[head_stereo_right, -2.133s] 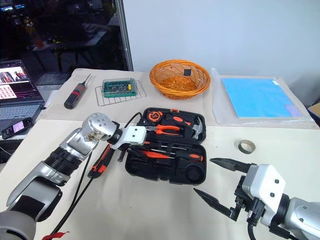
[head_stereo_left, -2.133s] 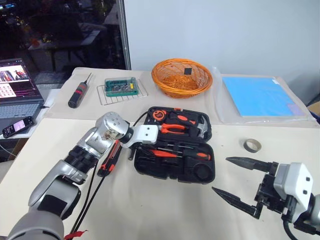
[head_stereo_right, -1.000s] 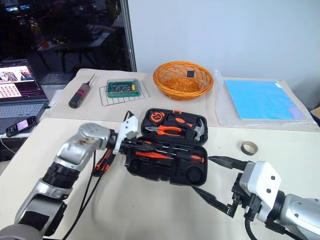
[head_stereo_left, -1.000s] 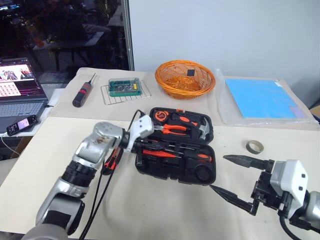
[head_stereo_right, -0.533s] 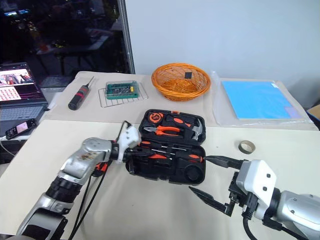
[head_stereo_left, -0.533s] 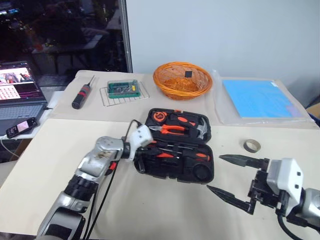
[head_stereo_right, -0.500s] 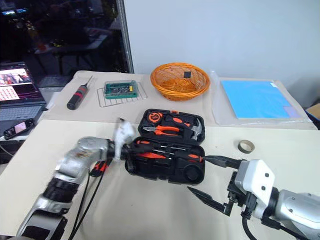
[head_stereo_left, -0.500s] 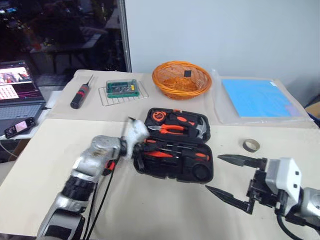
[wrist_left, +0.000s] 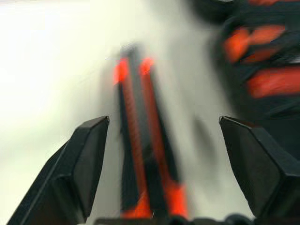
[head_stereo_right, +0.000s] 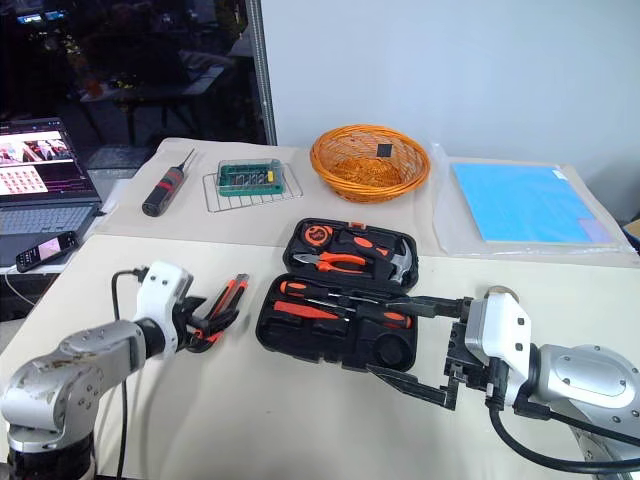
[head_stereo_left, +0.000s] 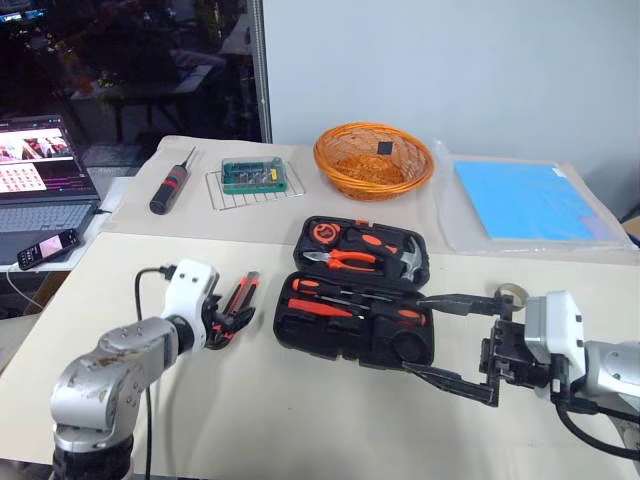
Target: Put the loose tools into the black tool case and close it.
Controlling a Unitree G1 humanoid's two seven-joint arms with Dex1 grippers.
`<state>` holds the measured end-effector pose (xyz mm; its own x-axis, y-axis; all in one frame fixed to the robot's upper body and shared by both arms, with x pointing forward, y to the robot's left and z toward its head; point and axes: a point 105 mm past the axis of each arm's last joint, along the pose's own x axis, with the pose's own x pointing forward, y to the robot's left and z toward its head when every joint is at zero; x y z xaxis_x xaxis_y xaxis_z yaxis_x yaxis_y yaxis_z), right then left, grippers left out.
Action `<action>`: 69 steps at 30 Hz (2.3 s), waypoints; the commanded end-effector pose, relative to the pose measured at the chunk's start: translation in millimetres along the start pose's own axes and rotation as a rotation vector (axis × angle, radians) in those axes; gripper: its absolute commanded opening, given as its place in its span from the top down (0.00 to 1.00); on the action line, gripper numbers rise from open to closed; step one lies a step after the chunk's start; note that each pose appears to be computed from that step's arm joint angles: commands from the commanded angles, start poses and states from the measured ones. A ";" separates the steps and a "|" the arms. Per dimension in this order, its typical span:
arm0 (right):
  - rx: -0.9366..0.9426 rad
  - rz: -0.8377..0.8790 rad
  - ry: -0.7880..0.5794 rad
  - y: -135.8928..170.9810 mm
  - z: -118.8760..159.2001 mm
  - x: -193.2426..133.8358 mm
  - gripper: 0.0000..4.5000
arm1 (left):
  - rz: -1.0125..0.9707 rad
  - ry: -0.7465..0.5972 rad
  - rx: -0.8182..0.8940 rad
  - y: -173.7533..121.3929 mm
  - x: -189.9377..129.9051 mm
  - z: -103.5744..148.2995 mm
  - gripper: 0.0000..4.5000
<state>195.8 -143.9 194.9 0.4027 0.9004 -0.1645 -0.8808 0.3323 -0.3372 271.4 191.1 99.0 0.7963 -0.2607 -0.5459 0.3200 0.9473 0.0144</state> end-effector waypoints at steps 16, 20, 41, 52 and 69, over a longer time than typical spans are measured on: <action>-0.009 -0.058 0.014 4.6 4.9 -14.8 0.00 | -0.828 -0.198 0.531 -68.8 -43.4 74.1 0.61; -0.003 -0.089 0.049 6.3 4.2 -25.9 0.00 | -0.971 -0.115 0.808 -83.3 -20.2 76.7 0.61; -0.019 -0.124 0.182 8.6 4.2 -64.3 0.00 | -1.137 0.109 1.159 -99.9 39.8 60.9 0.61; -0.017 -0.124 0.176 7.3 2.5 -60.4 0.00 | -1.115 0.129 1.102 -107.3 34.9 53.5 0.39; 0.000 -0.131 0.151 8.5 1.6 -53.2 0.00 | -1.036 -0.159 0.535 -77.5 3.0 82.4 0.66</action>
<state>168.4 -193.8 197.8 0.5568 0.7842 -0.2738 -0.8169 0.4571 -0.3518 295.1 102.4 155.3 0.0564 -0.9154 -0.3985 0.9953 0.0831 -0.0500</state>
